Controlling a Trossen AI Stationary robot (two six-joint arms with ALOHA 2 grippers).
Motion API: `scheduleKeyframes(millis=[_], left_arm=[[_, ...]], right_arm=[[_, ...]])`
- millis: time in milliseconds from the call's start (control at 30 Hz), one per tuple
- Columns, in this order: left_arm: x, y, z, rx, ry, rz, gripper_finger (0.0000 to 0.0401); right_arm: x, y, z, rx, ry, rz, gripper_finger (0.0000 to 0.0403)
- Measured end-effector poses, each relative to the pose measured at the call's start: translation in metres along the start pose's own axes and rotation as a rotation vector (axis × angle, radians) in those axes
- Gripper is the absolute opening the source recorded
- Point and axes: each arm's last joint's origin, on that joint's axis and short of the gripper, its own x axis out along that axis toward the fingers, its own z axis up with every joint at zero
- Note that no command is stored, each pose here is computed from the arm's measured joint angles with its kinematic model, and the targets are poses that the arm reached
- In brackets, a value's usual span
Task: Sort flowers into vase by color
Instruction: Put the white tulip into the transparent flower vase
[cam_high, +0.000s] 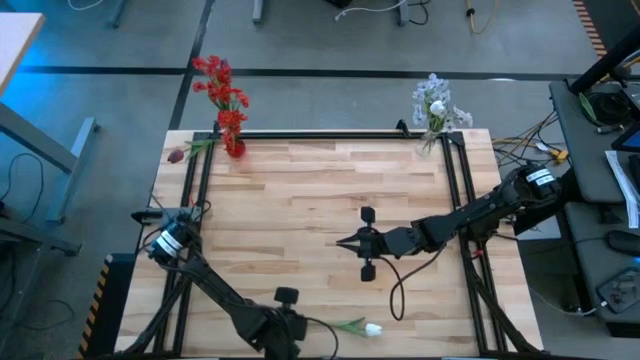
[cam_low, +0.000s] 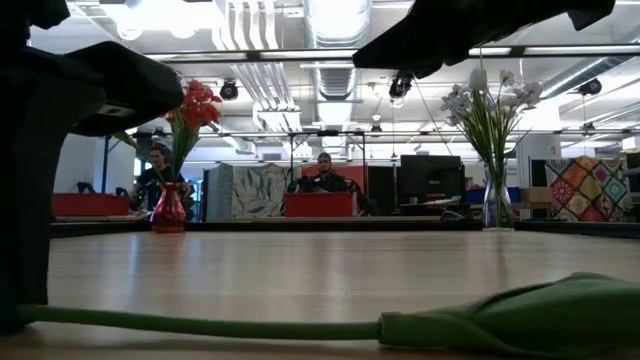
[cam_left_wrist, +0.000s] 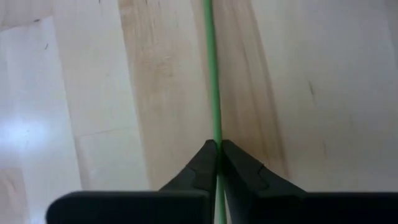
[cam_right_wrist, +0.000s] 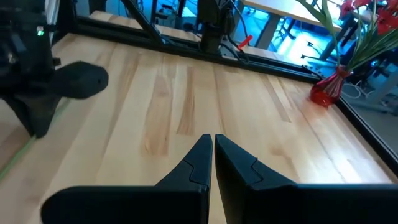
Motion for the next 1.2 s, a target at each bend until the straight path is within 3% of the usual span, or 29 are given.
scheduleKeyframes(millis=[300,633,900,1200], left_arm=[[0.005,0.024,-0.031,-0.093,-0.148,-0.078,0.0001],[-0.003,0.092,-0.086,-0.260,-0.383,-0.068,0.0000],[-0.009,0.130,-0.123,-0.379,-0.637,-0.107,0.0000],[-0.020,0.169,-0.131,-0.366,-0.953,-0.027,0.0000]], right_arm=[[0.000,-0.001,-0.008,-0.068,0.075,0.006,0.0012],[0.003,-0.014,-0.024,-0.062,0.127,-0.004,0.0012],[-0.007,-0.034,-0.043,-0.029,0.190,-0.053,0.0012],[-0.024,-0.051,-0.064,0.113,-0.016,-0.038,0.0012]])
